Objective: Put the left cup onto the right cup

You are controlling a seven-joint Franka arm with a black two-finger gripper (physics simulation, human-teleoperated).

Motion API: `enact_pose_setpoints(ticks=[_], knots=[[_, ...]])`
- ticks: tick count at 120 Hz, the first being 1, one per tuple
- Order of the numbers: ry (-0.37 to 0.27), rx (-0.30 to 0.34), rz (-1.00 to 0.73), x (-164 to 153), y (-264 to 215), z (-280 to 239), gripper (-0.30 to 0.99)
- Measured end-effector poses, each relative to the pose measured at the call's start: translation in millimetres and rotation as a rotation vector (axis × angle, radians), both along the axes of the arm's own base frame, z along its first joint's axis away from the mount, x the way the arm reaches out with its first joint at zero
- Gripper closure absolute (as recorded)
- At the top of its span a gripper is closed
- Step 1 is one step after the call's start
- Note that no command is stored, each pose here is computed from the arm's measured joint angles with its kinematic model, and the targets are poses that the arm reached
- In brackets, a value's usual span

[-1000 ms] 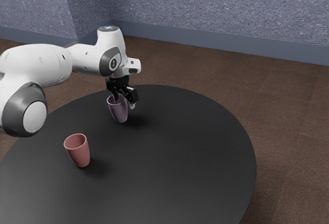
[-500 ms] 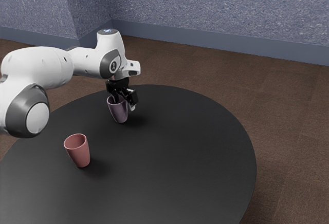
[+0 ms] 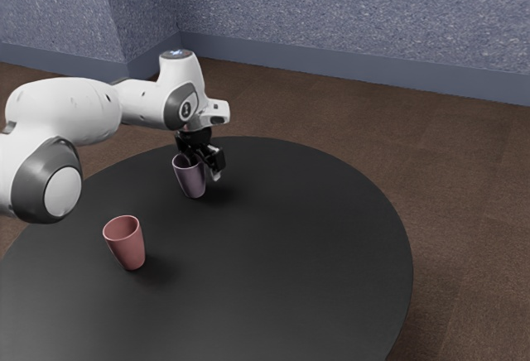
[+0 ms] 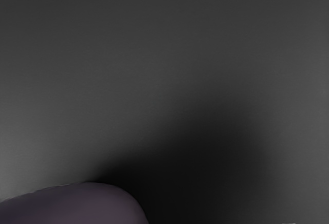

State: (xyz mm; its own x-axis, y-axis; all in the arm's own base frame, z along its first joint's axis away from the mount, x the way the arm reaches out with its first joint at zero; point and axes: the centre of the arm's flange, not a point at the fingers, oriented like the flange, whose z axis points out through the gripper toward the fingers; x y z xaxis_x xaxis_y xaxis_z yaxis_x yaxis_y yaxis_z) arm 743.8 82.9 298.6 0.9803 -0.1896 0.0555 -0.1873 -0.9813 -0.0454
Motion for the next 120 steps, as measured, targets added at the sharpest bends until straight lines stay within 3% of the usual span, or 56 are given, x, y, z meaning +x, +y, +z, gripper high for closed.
enact_pose_setpoints(ticks=[120], knots=[[-0.001,-0.016,0.022,-2.4,9.8,-6.5,0.68]])
